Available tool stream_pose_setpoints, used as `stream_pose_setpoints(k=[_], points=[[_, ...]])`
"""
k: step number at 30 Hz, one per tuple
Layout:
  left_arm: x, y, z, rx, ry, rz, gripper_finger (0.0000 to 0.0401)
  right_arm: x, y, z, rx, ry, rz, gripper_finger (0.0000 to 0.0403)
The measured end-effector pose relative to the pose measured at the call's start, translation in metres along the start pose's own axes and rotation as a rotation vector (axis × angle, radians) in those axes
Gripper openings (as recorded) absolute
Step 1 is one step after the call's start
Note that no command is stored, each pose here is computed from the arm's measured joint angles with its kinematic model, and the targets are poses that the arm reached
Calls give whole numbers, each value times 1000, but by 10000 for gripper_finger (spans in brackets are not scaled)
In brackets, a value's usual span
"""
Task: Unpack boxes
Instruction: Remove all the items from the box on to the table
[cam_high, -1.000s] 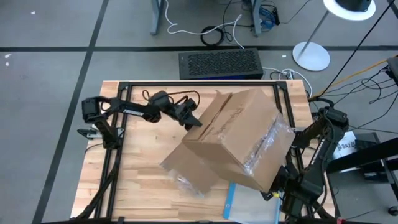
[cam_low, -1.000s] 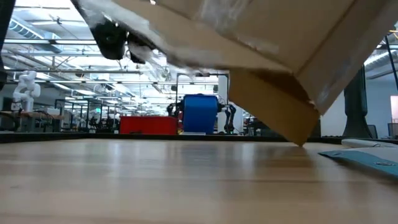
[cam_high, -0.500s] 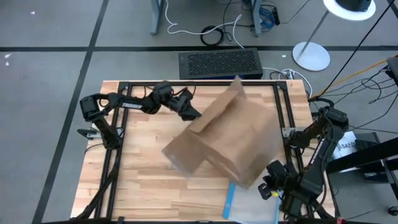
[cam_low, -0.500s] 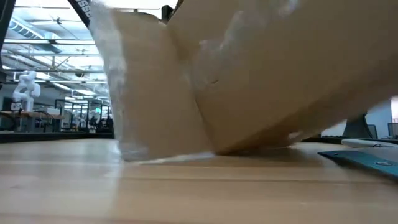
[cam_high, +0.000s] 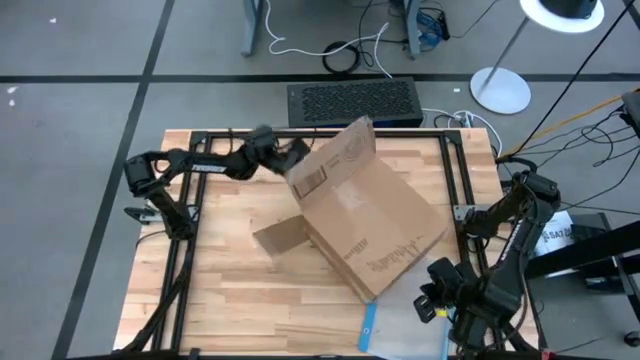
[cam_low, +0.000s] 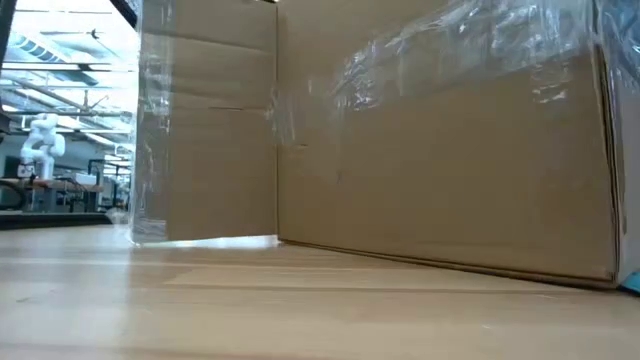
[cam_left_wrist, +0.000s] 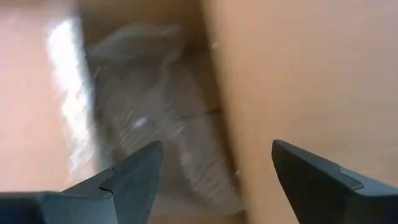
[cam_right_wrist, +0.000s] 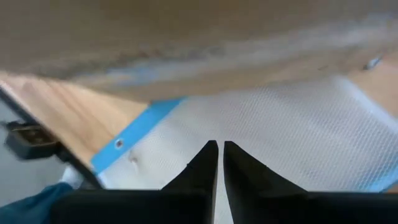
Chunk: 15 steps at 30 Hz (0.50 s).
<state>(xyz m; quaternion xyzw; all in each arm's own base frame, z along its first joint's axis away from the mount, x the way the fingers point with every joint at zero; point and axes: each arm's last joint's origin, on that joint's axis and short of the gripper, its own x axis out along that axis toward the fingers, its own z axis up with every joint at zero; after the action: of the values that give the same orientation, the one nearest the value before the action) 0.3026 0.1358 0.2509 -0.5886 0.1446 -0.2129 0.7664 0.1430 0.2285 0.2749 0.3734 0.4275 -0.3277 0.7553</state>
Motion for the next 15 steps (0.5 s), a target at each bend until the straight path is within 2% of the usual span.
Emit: stream_pose_setpoints(k=[4, 7, 11, 15], points=[[-23, -41, 23, 127, -97, -43, 305, -6, -6, -11, 28, 51, -4, 18], [-45, -77, 34, 222, -169, -29, 305, -9, -6, -17, 34, 84, 21, 18], [-68, -127, 34, 342, -207, 71, 292, -9, -4, -19, 44, 90, 46, 18], [-77, -186, 20, 507, -253, 203, 270, -9, -3, -18, 47, 76, 60, 18]])
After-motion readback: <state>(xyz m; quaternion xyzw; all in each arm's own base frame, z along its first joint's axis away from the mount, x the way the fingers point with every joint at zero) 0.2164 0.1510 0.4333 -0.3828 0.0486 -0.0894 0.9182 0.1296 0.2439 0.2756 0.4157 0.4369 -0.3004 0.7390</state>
